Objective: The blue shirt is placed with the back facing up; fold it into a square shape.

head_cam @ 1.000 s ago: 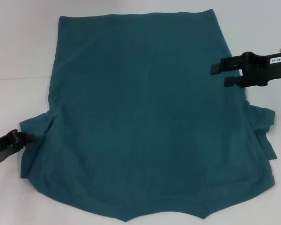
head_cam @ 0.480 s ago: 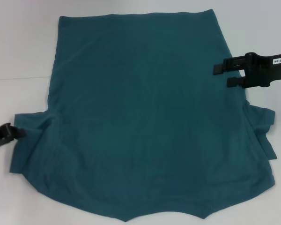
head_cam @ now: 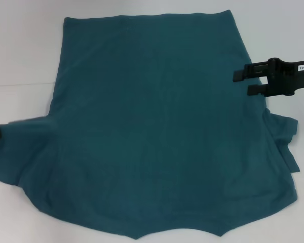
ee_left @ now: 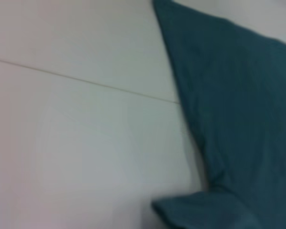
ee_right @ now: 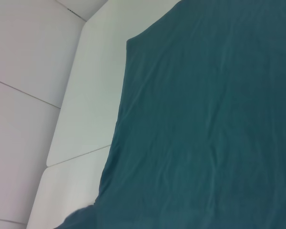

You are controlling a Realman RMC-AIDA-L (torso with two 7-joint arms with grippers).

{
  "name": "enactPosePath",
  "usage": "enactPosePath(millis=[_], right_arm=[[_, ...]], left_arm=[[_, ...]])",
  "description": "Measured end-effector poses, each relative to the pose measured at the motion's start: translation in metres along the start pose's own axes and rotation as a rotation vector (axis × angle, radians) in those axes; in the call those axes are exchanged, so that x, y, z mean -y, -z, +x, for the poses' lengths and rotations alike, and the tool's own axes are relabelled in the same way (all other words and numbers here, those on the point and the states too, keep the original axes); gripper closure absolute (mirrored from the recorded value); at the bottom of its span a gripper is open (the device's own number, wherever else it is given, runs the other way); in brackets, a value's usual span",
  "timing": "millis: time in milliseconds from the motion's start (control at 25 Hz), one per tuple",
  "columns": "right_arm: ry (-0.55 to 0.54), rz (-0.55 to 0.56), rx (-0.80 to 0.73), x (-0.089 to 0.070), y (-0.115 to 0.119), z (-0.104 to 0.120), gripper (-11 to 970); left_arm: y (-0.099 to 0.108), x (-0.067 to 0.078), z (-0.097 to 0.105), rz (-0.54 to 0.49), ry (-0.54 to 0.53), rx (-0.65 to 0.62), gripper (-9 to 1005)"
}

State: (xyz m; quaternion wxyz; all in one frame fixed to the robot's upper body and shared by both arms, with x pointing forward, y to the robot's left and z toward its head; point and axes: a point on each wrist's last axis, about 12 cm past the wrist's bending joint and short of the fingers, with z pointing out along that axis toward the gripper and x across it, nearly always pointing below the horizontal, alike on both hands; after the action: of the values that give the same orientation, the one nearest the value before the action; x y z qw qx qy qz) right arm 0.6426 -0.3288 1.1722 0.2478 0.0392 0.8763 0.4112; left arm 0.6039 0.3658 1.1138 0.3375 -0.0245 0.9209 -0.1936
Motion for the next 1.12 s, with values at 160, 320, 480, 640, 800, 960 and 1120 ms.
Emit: enactPosePath(millis=[160,320,480,640,800,960,1120], right_arm=[[-0.001,0.000,0.000,0.000,0.000,0.000,201],[-0.001,0.001,0.001,0.000,0.000,0.000,201],[0.003,0.001,0.002,0.000,0.000,0.000,201],[0.007,-0.003,-0.002,0.000,-0.002,0.002,200],[0.006,-0.005,-0.005,0.000,-0.003,0.003,200],[0.006,-0.006,-0.006,0.000,-0.003,0.003,200],[0.004,-0.004,-0.007,0.001,-0.003,0.004,200]], left_arm=[[0.002,0.013,-0.006,0.004,-0.013,-0.063,997],[0.005,0.034,-0.010,0.051,-0.002,-0.087,997],[0.008,0.060,-0.020,0.120,0.030,-0.142,997],[0.003,0.086,-0.032,0.174,0.021,-0.185,996],[-0.012,0.110,-0.038,0.198,0.001,-0.218,996],[-0.034,0.127,-0.033,0.186,-0.044,-0.261,996],[-0.048,0.134,-0.030,0.122,-0.134,-0.264,996]])
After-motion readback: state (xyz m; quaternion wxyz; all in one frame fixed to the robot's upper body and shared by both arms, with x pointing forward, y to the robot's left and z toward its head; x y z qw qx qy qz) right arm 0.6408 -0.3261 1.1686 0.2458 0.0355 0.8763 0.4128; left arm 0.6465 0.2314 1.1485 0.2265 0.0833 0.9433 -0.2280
